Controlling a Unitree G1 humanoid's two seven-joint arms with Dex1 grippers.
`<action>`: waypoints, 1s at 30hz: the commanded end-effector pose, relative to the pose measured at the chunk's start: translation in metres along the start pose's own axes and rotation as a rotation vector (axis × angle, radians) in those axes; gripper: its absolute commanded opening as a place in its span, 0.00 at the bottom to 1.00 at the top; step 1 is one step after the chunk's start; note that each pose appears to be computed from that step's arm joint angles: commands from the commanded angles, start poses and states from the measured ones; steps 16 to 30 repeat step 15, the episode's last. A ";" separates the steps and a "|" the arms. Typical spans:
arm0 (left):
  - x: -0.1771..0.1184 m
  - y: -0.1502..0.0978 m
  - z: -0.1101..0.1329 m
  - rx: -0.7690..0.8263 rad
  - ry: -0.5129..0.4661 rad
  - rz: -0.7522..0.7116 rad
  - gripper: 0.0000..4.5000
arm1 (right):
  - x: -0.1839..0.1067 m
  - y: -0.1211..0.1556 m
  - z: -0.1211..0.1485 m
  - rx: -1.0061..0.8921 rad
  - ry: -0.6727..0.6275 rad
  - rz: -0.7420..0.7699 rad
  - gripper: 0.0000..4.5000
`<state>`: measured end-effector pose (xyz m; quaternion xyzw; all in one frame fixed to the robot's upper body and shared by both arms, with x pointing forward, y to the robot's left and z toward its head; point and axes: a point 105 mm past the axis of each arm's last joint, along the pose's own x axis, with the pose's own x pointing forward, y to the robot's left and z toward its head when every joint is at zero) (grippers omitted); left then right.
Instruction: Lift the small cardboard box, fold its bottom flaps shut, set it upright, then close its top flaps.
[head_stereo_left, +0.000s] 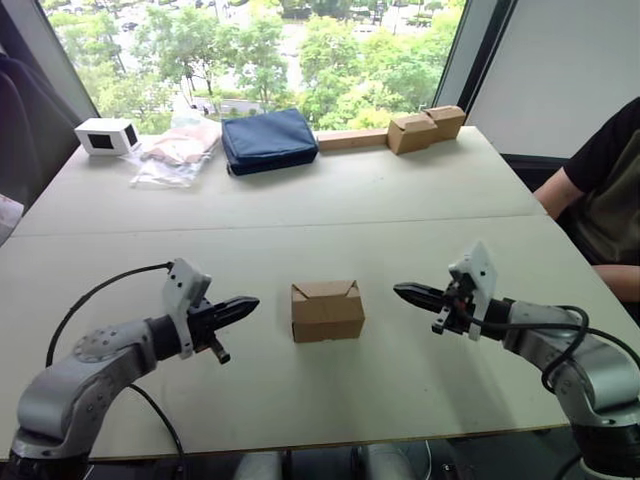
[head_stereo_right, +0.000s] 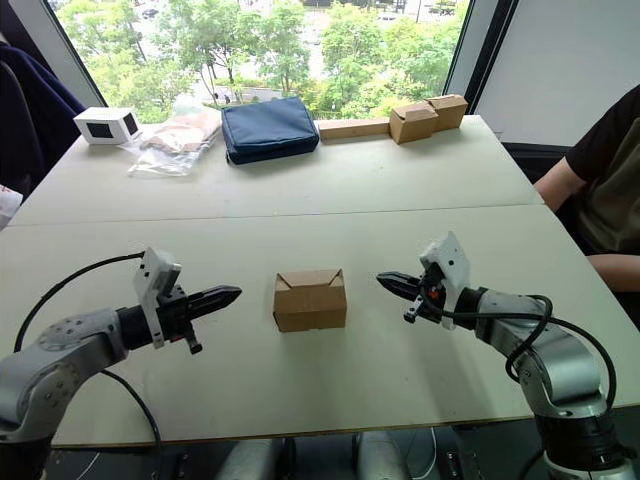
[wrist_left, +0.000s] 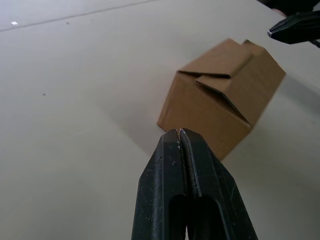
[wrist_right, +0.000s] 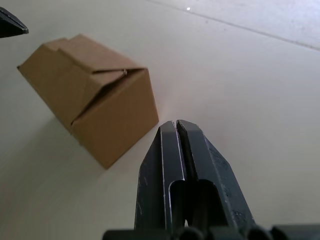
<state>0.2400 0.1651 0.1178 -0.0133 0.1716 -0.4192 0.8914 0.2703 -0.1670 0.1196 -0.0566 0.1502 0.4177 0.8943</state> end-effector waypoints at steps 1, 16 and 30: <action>-0.007 -0.007 -0.009 0.020 0.020 -0.012 0.01 | -0.003 0.004 0.001 -0.043 -0.005 0.008 0.00; -0.016 -0.028 -0.029 -0.025 0.052 -0.052 0.01 | 0.007 0.016 -0.009 0.011 -0.028 0.039 0.00; -0.016 -0.028 -0.029 -0.025 0.052 -0.052 0.01 | 0.007 0.016 -0.009 0.011 -0.028 0.039 0.00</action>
